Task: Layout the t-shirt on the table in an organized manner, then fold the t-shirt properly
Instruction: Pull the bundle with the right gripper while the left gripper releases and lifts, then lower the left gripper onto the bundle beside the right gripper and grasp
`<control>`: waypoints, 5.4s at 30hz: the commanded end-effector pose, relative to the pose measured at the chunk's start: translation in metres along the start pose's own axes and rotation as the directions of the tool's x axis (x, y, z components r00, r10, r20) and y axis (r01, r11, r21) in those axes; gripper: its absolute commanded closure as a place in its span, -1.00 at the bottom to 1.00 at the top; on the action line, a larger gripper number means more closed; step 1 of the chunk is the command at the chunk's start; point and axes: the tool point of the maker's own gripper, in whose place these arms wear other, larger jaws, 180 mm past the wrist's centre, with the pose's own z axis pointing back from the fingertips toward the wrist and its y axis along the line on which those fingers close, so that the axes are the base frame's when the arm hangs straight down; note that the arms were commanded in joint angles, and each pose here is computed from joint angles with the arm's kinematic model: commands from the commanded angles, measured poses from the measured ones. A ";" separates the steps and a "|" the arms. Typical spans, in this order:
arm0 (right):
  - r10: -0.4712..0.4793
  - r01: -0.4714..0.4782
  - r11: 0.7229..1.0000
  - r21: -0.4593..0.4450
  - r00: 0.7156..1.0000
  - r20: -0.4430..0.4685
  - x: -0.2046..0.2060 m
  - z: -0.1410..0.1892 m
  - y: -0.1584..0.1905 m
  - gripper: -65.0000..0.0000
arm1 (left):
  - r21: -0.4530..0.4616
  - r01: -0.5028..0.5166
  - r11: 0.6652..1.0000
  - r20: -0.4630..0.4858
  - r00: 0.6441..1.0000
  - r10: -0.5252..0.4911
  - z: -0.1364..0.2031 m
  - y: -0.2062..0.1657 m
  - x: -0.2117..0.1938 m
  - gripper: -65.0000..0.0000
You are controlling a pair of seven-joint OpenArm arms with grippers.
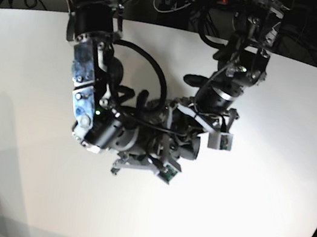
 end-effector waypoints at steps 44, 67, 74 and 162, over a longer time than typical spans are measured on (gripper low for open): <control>0.043 -0.043 0.999 0.004 0.997 -0.062 0.024 -0.032 -0.068 0.67 | 0.088 0.148 0.985 -0.051 0.988 -0.144 0.065 0.060 -0.006 0.98; -0.002 -0.005 0.997 -0.080 0.997 -0.081 -0.014 0.003 -0.067 0.08 | 0.049 0.158 0.986 -0.010 0.988 -0.157 0.052 0.044 0.010 0.97; 0.007 -0.015 0.995 -0.100 0.997 -0.082 -0.021 0.010 -0.068 0.08 | -0.021 0.186 0.982 0.012 0.982 -0.186 0.035 0.019 0.018 0.97; 0.011 -0.018 0.995 -0.099 0.998 -0.065 -0.014 0.009 -0.068 0.08 | -0.027 0.414 0.910 -0.109 0.904 -0.414 -0.048 0.015 -0.037 0.48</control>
